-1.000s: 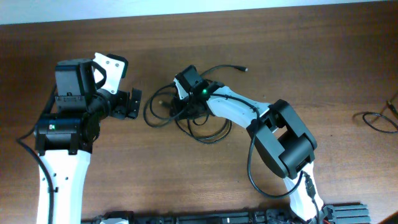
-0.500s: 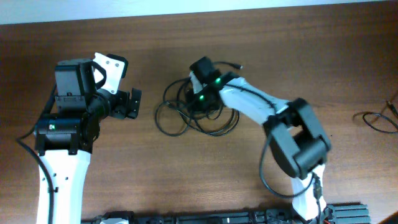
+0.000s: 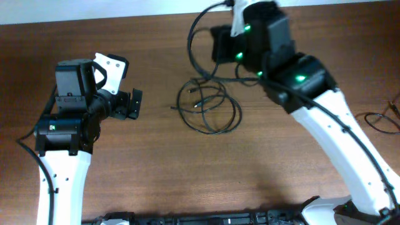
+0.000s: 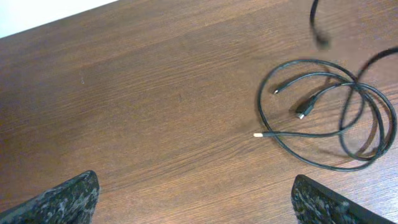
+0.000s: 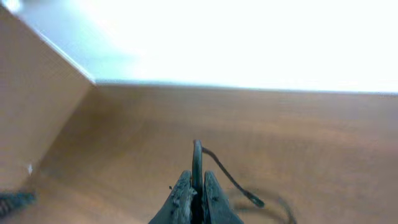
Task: Untangle cables
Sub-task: 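Lift the cable with the right gripper and pull it rightward, then move the right gripper back down to the remaining cable coil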
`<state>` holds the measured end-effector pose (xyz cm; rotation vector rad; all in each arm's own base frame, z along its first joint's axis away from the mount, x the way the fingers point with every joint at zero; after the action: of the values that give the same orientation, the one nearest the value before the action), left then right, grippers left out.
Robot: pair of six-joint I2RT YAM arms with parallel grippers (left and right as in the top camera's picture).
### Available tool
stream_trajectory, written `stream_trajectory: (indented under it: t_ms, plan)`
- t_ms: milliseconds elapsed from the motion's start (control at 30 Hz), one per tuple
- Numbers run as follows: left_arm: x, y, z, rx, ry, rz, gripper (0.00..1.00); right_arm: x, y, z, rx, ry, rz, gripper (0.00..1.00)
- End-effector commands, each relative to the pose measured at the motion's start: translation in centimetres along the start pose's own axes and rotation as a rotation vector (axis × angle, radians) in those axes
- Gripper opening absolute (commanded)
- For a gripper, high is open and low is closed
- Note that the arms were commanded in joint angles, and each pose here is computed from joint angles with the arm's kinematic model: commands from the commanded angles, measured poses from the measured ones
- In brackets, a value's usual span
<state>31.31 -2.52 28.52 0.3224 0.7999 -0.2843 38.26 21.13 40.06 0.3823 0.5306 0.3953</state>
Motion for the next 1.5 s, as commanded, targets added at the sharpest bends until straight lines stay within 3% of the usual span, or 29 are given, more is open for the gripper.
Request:
stream_trajectory:
  t_ms: [0,367,533,733,1000,1100,1167,1200,1300,1333,1467]
  plan:
    - [0.0,0.1,0.2,0.012,-0.007,-0.005,0.99,-3.6,0.8,5.2,-0.016,-0.161,0.004,0.04]
    - [0.0,0.1,0.2,0.012,-0.007,-0.005,0.99,-12.4,0.9,16.2,-0.095,-0.593,-0.071,0.04]
    - [0.0,0.1,0.2,0.012,-0.007,-0.005,0.99,-15.8,-2.6,20.0,-0.068,-0.755,-0.163,0.04]
    - [0.0,0.1,0.2,0.012,-0.007,-0.005,0.99,-20.0,-7.6,23.7,0.160,-0.961,-0.176,0.04]
    - [0.0,0.1,0.2,0.012,-0.007,-0.005,0.99,-26.3,-12.2,26.7,0.137,-1.185,-0.284,0.04]
    - [0.0,0.1,0.2,0.012,-0.007,-0.005,0.99,-25.1,-15.3,25.4,0.174,-1.080,-0.394,0.04]
    - [0.0,0.1,0.2,0.012,-0.007,-0.005,0.99,-22.4,-17.1,23.5,0.205,-0.927,-0.441,0.04]
    - [0.0,0.1,0.2,0.012,-0.007,-0.005,0.99,-20.4,-18.3,21.9,0.230,-0.813,-0.465,0.10]
    - [0.0,0.1,0.2,0.012,-0.007,-0.005,0.99,-15.9,-20.7,17.8,0.261,-0.538,-0.496,0.46]
    - [0.0,0.1,0.2,0.012,-0.007,-0.005,0.99,-13.7,-21.5,15.7,0.218,-0.392,-0.495,0.54]
    - [0.0,0.1,0.2,0.012,-0.007,-0.005,0.99,-6.8,-23.1,8.9,0.027,0.054,-0.333,0.69]
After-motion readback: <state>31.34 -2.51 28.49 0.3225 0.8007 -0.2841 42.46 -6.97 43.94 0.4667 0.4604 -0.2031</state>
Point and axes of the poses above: each gripper's point midway between its finger pads, its own x axis out along the fingers, its own y axis along the line the jaws close on, z = x × y, the point moved 3 cm from there along -x, back along the fingers, and after that the axes turned 6 degrees about x, right-handed, at the moved point
